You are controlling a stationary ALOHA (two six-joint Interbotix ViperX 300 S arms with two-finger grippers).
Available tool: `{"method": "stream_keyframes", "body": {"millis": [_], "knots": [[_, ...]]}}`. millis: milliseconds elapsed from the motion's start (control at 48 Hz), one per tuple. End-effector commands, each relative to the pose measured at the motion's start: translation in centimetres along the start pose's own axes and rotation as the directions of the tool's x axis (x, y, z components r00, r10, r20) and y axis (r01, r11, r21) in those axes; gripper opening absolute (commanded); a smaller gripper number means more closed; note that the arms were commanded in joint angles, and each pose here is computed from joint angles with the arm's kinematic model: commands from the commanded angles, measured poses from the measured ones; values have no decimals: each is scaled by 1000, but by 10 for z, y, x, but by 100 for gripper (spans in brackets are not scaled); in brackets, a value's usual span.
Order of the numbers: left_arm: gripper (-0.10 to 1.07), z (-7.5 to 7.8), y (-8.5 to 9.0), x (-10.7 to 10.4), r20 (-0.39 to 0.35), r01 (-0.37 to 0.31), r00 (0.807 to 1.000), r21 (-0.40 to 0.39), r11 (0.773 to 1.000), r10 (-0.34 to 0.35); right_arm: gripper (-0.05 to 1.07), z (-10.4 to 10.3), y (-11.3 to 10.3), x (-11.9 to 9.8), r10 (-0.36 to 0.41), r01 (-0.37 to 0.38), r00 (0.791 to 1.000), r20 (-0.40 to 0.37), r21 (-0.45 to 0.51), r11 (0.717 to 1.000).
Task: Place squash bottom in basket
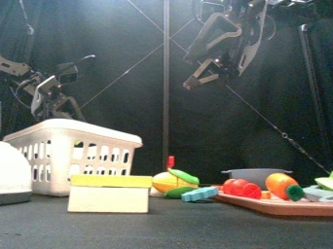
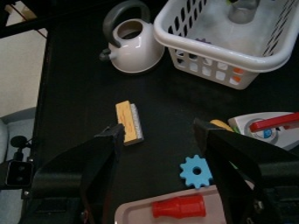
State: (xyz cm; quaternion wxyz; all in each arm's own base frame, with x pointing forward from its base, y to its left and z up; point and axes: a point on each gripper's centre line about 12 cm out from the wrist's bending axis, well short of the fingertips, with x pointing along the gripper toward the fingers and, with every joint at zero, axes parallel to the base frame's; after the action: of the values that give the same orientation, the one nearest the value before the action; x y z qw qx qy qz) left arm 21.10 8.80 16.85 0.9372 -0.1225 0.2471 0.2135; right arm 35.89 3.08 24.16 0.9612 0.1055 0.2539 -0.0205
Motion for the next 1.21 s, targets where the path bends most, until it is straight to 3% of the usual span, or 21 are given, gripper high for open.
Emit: {"method": "stream_keyframes", "body": {"millis": [0, 271, 417, 792, 1188], "knots": [[77, 3, 1, 5, -24, -8, 1000, -13, 1000, 8, 95, 11, 1, -2, 6, -7, 1000, 29, 7, 1000], [78, -3, 4, 10, -65, -23, 998, -20, 1000, 21, 95, 8, 1, -2, 9, -9, 1000, 22, 5, 1000], [80, -1, 8, 10, -60, -35, 998, -30, 999, 33, 95, 5, 1, -1, 5, -5, 1000, 14, 4, 1000], [98, -1, 11, 8, -54, -47, 998, -48, 998, 45, 95, 4, 0, 1, 3, -3, 1000, 9, 7, 1000], [98, 7, 10, 7, -16, -41, 999, -44, 998, 40, 95, 0, 0, 2, 2, -2, 1000, -3, 24, 1000]]}}
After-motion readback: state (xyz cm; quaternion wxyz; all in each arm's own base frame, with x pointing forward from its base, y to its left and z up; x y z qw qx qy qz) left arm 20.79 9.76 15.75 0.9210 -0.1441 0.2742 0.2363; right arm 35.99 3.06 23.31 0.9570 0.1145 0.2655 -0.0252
